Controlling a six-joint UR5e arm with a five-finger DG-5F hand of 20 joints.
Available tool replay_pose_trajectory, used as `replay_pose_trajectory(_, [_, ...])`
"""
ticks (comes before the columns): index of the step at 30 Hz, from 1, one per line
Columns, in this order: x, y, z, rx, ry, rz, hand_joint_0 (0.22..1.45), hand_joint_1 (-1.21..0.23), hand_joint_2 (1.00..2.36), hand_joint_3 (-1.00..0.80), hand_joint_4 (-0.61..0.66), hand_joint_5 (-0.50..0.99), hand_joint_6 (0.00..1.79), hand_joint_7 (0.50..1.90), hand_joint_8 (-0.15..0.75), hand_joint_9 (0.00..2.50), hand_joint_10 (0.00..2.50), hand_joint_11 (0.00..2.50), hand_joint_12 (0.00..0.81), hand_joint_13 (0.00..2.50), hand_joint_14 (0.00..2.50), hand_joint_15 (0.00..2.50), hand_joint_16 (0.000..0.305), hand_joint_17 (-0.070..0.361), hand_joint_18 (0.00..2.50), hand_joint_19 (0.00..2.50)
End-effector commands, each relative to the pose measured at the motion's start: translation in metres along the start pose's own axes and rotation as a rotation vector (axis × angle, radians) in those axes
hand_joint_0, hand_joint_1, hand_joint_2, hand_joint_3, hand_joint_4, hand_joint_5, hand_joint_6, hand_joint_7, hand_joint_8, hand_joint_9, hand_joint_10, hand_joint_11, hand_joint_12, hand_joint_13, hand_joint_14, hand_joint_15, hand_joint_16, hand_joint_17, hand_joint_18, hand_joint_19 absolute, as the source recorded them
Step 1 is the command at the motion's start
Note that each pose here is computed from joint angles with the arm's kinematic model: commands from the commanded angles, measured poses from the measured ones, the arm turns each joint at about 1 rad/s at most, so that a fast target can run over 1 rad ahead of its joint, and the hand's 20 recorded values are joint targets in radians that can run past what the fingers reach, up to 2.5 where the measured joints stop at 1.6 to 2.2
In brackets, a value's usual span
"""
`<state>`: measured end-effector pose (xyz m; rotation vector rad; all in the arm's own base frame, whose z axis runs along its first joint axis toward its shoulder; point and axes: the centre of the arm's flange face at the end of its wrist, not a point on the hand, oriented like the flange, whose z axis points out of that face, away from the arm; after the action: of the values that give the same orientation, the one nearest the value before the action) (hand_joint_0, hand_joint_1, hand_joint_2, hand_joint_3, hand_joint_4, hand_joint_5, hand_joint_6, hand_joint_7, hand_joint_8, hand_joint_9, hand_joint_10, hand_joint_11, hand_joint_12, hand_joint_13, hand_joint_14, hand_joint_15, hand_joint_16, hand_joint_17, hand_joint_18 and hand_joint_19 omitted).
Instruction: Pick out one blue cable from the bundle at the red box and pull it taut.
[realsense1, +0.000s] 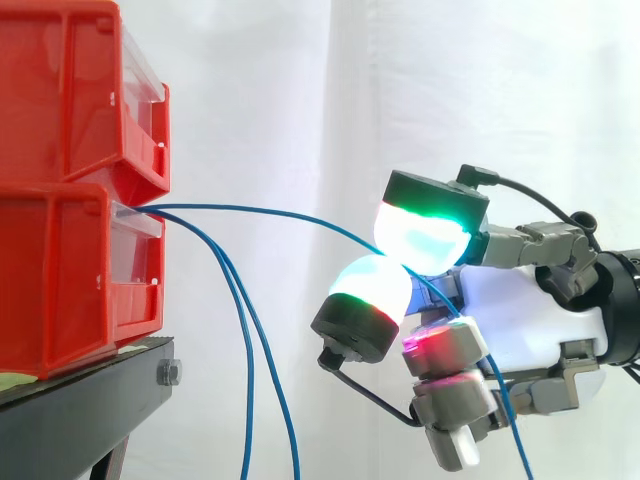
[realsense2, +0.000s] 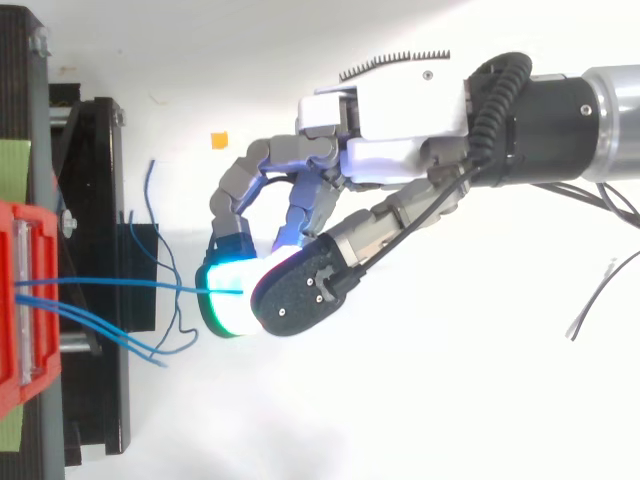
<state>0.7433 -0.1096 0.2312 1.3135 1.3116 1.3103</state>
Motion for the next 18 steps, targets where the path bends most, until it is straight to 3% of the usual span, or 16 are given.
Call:
replay_pose_trajectory(1, [-0.0045, 0.0000, -0.0018, 0.001, -0.004, 0.001, 0.60, -0.70, 1.02, -0.15, -0.05, -0.11, 0.95, 0.89, 0.261, 1.05, 0.03, 1.03, 0.311, 1.18, 0.02, 1.16, 0.043, 0.096, 0.77, 0.68])
replay_pose_trajectory(9, [-0.0091, -0.0005, -0.0025, -0.001, -0.010, -0.002, 0.61, -0.70, 1.02, -0.16, -0.04, -0.12, 0.95, 0.88, 0.249, 1.08, 0.02, 1.27, 0.280, 1.30, 0.01, 1.43, 0.042, 0.094, 0.80, 0.74])
replay_pose_trajectory(14, [-0.0073, -0.0006, -0.0019, -0.002, -0.011, -0.002, 0.61, -0.70, 1.02, -0.16, -0.04, -0.12, 0.95, 0.87, 0.257, 1.09, 0.02, 1.27, 0.266, 1.36, 0.02, 1.58, 0.042, 0.095, 0.86, 0.83])
replay_pose_trajectory(18, [-0.0060, -0.0005, -0.0012, -0.004, -0.017, -0.004, 0.61, -0.70, 1.02, -0.16, -0.04, -0.12, 0.95, 0.87, 0.254, 1.13, 0.02, 1.33, 0.268, 1.30, 0.50, 1.45, 0.042, 0.095, 0.93, 0.95])
